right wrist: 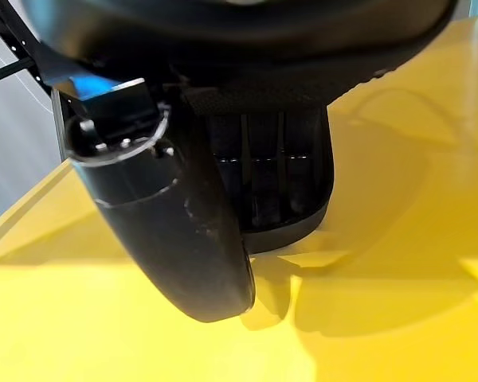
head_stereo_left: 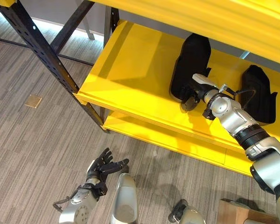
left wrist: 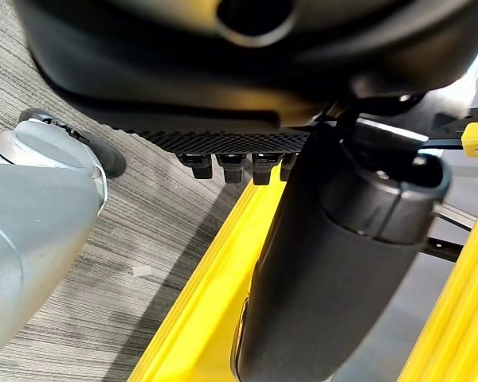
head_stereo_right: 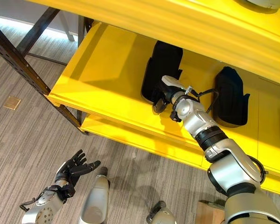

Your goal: Move parts from the plastic box to the shelf.

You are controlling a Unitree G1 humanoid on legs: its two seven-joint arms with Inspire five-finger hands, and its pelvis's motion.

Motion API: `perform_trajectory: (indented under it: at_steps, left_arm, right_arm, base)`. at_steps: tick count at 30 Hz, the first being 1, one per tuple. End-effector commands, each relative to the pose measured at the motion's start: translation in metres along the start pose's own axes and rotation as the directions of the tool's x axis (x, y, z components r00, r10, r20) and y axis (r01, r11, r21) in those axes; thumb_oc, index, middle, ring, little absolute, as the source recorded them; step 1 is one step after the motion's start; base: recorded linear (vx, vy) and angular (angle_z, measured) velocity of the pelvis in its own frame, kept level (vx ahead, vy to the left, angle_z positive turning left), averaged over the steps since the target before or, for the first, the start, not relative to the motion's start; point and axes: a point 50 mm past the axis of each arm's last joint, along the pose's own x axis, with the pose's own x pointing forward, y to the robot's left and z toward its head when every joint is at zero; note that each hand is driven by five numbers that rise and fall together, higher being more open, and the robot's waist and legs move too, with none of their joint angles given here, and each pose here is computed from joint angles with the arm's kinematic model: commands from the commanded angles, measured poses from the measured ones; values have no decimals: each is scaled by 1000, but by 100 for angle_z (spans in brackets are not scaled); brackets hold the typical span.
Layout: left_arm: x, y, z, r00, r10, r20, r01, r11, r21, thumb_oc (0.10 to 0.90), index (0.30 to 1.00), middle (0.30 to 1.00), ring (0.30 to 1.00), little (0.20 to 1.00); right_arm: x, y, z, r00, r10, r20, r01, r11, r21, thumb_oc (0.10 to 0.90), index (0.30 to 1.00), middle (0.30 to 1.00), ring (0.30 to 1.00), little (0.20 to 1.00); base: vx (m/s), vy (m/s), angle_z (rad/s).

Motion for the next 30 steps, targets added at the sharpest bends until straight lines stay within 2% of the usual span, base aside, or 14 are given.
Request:
perform_trajectory:
  at_steps: [1, 11, 12, 13, 14, 30]
  left_arm:
    - [-5, -4, 39, 982, -65, 179, 61, 998, 30, 900, 1000, 1000, 1000, 1000]
    - [-4, -3, 39, 982, -64, 177, 59, 998, 35, 900, 1000, 1000, 1000, 1000]
    - [-4, -3, 39, 982, -64, 177, 59, 998, 35, 900, 1000, 1000, 1000, 1000]
    - [-4, -3, 39, 982, -64, 177, 58, 998, 36, 900, 1000, 1000, 1000, 1000]
    - [-5, -3, 39, 982, -65, 177, 59, 998, 36, 900, 1000, 1000, 1000, 1000]
    - [-5, 0, 42, 981, -66, 184, 61, 998, 34, 900, 1000, 1000, 1000, 1000]
  right_arm:
    - [2, -66, 26, 974, -219, 58, 222, 973, -57, 400, 300, 300, 300, 300]
    - [6, -60, 25, 981, -189, 43, 191, 981, -37, 400, 300, 300, 300, 300]
    - [6, -60, 25, 981, -189, 44, 191, 981, -37, 612, 596, 596, 596, 596]
    - [7, -58, 26, 983, -180, 42, 181, 983, -40, 869, 956, 956, 956, 956]
    - [7, -57, 27, 984, -176, 42, 178, 983, -42, 900, 1000, 1000, 1000, 1000]
    - [12, -50, 38, 991, -118, 63, 119, 993, -12, 900, 1000, 1000, 1000, 1000]
  base:
    - [0, 0, 0]
    - [0, 0, 0]
    - [0, 0, 0]
    - [0, 0, 0]
    - [0, 0, 0]
    - [0, 0, 0]
